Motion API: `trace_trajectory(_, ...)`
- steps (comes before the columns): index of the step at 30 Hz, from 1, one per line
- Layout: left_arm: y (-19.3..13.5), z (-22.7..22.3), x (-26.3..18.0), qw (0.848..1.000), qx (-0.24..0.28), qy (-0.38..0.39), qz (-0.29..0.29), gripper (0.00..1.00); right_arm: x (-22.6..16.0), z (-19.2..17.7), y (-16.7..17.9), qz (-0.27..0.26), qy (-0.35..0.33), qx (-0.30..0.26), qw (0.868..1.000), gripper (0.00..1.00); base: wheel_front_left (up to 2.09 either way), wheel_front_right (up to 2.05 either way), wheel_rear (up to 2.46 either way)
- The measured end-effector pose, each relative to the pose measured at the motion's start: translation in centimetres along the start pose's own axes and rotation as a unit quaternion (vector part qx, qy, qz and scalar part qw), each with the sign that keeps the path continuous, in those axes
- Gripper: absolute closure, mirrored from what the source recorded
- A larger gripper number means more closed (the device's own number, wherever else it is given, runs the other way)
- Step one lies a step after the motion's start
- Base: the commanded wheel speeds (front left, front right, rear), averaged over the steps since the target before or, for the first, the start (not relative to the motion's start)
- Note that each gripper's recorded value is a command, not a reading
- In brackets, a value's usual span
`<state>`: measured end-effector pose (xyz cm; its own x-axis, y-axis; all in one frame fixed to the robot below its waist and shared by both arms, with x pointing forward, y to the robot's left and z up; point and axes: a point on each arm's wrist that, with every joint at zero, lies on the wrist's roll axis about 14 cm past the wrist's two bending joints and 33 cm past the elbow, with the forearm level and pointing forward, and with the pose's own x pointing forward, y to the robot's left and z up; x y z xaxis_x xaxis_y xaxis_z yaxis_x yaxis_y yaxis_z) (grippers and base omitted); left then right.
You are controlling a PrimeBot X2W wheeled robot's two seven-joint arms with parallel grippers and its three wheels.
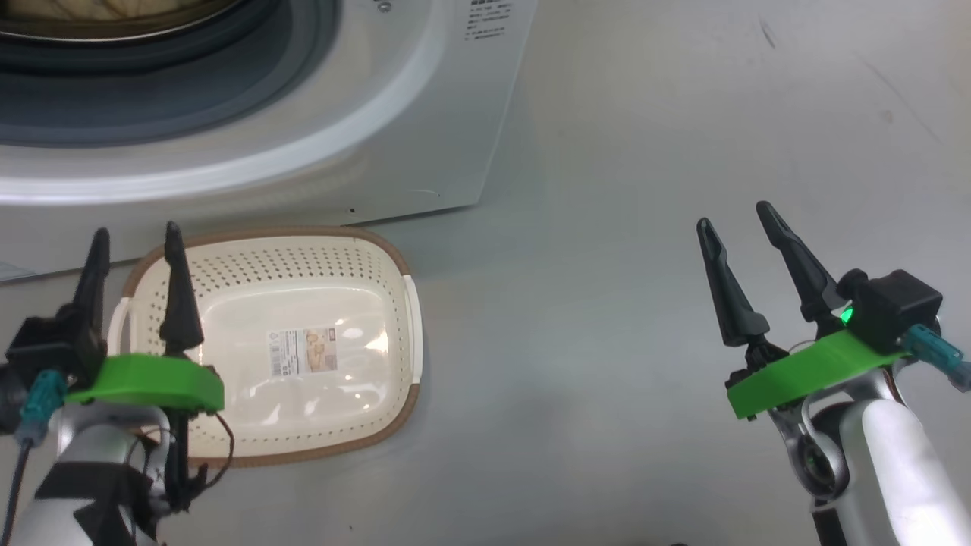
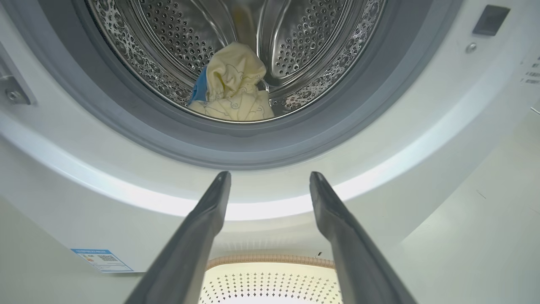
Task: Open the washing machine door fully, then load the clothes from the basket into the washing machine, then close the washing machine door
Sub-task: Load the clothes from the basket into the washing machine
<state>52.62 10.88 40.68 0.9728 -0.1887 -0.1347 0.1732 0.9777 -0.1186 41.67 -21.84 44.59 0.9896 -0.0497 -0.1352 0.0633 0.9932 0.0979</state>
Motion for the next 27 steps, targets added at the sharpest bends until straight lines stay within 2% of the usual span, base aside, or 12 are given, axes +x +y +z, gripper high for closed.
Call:
trace_trajectory(11, -0.4, 2.9, -7.8, 0.999, 0.001, -0.026, 0.023, 0.0, -2.2, 2.0, 1.8, 0.024, -0.008, -0.006, 1.0, 0.0, 0.0, 0.0, 0.0)
trace_trajectory(20, -1.5, 4.5, -12.8, 0.998, 0.005, -0.047, 0.034, 0.0, -4.3, 3.6, 2.9, 0.041, -0.018, -0.022, 0.999, 0.0, 0.0, 0.0, 0.0)
trace_trajectory(27, -0.8, 5.3, -15.6, 0.997, 0.021, -0.061, 0.052, 0.0, -5.7, 4.5, 4.0, 0.057, -0.027, -0.026, 0.998, 0.0, 0.0, 0.0, 0.0)
